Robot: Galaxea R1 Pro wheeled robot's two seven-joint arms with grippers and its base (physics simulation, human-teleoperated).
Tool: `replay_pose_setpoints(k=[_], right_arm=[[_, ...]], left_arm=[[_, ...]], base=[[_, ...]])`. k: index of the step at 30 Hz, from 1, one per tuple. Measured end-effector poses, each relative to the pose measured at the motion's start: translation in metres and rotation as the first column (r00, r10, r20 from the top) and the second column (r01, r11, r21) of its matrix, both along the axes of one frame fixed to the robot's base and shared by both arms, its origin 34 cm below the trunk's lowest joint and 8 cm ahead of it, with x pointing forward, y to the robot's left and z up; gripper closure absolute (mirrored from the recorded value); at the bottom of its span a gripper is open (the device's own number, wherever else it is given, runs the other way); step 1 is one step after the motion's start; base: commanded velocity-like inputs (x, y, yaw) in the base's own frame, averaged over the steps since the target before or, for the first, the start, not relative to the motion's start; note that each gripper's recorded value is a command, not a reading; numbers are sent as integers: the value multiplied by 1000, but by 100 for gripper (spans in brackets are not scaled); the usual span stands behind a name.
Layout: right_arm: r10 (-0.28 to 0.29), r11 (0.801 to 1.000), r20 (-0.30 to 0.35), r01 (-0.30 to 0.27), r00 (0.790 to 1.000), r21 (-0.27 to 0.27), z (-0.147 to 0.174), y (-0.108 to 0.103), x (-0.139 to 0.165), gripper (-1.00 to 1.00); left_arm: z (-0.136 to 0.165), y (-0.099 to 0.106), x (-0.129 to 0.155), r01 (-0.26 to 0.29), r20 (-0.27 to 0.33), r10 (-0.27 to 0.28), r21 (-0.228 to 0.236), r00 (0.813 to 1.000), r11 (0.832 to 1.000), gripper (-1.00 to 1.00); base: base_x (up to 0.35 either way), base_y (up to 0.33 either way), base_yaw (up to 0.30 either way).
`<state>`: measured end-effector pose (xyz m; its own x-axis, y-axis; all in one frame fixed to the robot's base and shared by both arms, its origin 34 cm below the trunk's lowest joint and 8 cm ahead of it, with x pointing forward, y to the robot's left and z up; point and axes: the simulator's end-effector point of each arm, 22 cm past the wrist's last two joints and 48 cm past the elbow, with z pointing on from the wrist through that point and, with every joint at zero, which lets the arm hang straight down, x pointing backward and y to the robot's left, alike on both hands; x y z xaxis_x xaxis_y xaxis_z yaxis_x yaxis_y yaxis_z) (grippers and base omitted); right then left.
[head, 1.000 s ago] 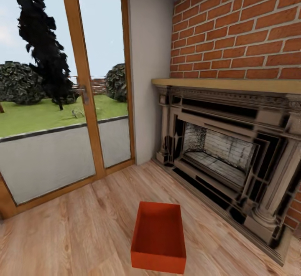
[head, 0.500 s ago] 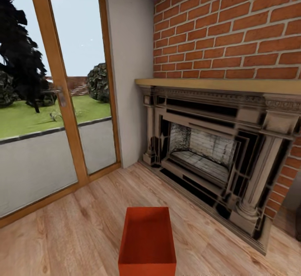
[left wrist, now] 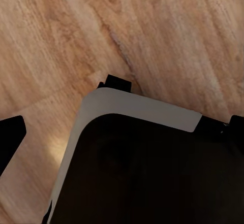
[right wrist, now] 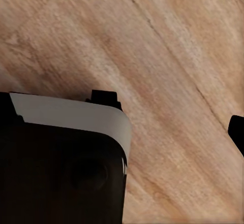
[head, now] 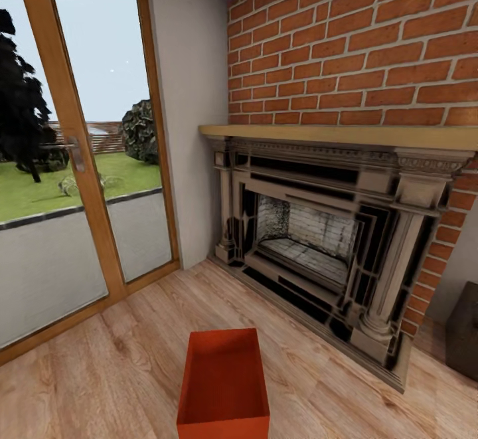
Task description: Move the two storage containers from the living room to the garage. In the garage, place one container on the floor and stack the other container on top of it (either order is fine).
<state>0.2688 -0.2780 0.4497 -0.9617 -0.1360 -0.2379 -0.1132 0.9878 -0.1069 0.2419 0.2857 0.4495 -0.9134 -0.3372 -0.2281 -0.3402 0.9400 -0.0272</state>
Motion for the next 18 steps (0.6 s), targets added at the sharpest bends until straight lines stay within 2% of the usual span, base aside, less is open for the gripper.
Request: replay_pose_setpoints(k=[6, 18], right_arm=[[0, 1000, -1, 0, 1000, -2, 0, -1, 0, -100], [0, 1000, 0, 0, 1000, -1, 0, 0, 0, -100]], left_arm=[[0, -1, 0, -1, -1, 1, 0, 1000, 1000, -100], [0, 1, -3, 0, -7, 0, 2, 1000, 1000, -100]], base=[[91, 0, -1], [301, 0, 0]])
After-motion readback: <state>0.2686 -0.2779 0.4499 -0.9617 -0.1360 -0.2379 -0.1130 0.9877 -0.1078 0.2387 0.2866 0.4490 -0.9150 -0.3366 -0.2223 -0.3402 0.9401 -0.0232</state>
